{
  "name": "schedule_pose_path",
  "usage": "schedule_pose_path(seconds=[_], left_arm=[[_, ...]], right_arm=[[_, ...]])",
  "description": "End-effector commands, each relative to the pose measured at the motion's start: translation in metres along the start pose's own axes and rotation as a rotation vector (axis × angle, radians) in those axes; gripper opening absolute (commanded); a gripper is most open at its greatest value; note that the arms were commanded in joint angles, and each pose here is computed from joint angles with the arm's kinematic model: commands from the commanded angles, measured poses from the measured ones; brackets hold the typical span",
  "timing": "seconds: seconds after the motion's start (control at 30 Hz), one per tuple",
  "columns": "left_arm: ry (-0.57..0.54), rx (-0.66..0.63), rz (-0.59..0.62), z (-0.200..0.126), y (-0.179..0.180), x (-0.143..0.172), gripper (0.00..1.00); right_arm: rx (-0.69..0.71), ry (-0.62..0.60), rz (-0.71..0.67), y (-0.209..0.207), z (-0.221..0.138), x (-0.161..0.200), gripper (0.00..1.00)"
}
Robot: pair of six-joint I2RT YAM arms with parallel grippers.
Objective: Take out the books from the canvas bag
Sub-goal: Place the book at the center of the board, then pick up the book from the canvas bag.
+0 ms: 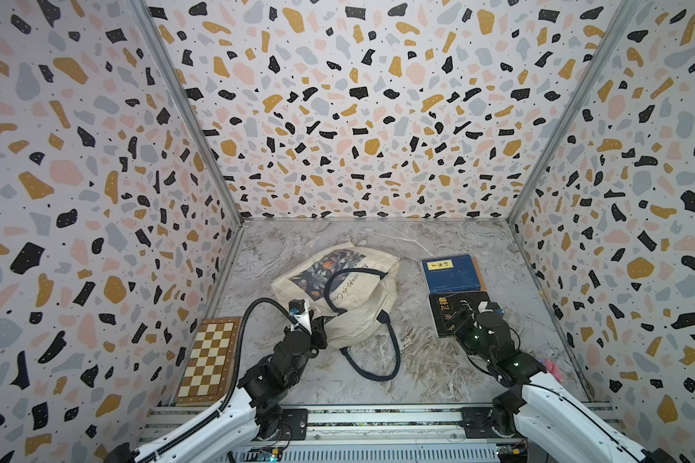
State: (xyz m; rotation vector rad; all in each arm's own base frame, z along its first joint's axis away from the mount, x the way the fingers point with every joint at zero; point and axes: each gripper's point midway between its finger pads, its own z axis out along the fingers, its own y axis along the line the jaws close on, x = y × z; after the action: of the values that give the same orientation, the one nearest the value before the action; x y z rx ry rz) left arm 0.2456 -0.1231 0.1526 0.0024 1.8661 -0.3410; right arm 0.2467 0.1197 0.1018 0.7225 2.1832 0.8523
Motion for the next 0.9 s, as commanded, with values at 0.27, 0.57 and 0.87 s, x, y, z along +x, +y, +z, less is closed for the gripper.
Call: schedule_pose_path(seconds=[0.27,0.57,0.87], left_arm=[[-0.025,0.037,-0.092,-0.020,-0.009,-0.037,0.99],[0.035,-0.010,-0.059,-0.059,-0.001,-0.074,0.99],[0.176,0.072,0.094,-0.056,-0.034,-0.086,0.99]], right_arm=[[-0.154,0.220,-0.319,0.075,0.026,0.017,0.92],[-0.209,0.349,-0.427,0.088,0.050,0.038,0.92],[-0.245,0.350,-0.501,0.097,0.046,0.038,0.92]])
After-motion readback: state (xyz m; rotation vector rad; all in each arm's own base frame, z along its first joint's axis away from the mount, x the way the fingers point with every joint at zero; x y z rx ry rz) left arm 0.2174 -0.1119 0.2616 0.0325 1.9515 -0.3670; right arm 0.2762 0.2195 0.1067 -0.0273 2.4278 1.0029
